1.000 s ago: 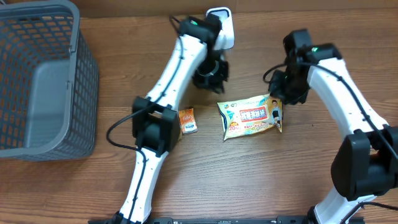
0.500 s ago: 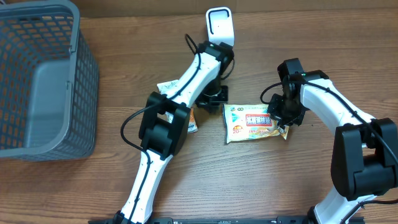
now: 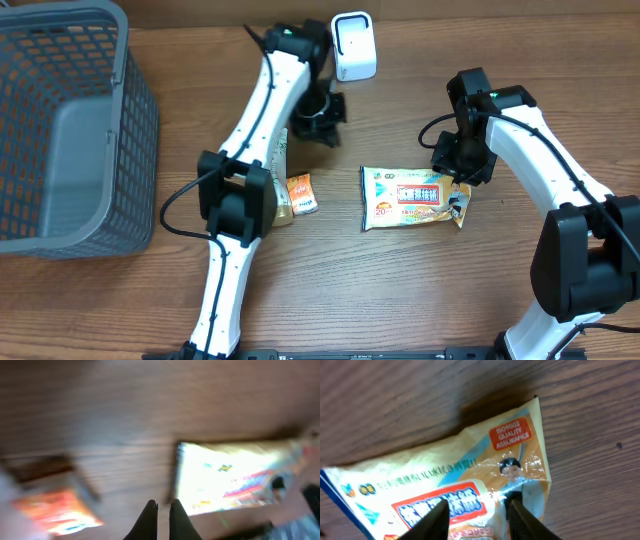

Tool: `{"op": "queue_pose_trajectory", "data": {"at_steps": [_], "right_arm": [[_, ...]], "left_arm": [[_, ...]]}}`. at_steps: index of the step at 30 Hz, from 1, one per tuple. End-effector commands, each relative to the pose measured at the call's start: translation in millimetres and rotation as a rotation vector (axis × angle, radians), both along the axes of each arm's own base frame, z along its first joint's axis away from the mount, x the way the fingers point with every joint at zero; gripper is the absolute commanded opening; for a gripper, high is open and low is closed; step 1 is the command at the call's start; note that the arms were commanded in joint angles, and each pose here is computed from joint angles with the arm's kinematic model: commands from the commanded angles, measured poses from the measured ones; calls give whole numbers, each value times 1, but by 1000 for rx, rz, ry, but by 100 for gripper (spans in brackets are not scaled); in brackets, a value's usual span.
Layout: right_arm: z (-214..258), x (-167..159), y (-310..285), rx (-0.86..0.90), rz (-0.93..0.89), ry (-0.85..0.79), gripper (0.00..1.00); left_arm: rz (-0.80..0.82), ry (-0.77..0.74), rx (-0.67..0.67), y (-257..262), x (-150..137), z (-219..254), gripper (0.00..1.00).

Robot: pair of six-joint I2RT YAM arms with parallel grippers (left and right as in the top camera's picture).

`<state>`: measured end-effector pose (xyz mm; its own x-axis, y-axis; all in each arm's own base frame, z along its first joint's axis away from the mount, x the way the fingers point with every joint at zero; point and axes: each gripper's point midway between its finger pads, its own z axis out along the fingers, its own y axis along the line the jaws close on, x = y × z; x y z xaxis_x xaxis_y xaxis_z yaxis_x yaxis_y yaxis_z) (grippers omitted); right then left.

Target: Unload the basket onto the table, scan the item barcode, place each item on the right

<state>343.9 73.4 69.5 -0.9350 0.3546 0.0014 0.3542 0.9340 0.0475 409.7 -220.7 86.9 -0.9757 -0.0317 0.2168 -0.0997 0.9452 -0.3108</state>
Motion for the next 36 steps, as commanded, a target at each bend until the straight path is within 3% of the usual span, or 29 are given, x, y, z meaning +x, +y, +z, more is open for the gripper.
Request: {"op": "queue_pose_trajectory", "data": {"at_steps": [1, 3, 4, 9, 14, 23, 29, 32, 36], "right_arm": [[3, 2, -5, -15, 1, -18, 53], [3, 3, -10, -18, -11, -19, 70], [3, 3, -13, -18, -20, -19, 72], [3, 6, -36, -18, -86, -17, 71], [3, 1, -52, 0, -139, 11, 67], [5, -6, -20, 119, -42, 42, 65], [6, 3, 14, 162, 34, -10, 56], [9, 14, 49, 268, 93, -75, 53], [13, 33, 90, 344, 115, -180, 41]], "left_arm": [[-121, 53, -118, -51, -33, 2, 4], [-155, 74, -108, -63, -46, -12, 4], [-174, 89, -103, -69, -54, -19, 4], [-234, 130, -148, -100, -83, -54, 4], [-233, 119, -135, -107, -89, -78, 4], [-13, 41, 287, -10, -45, -102, 4], [128, 64, 311, 50, -17, -101, 4], [177, 71, 300, 70, -8, -99, 4], [188, 85, 250, 80, -3, -98, 4]]}}
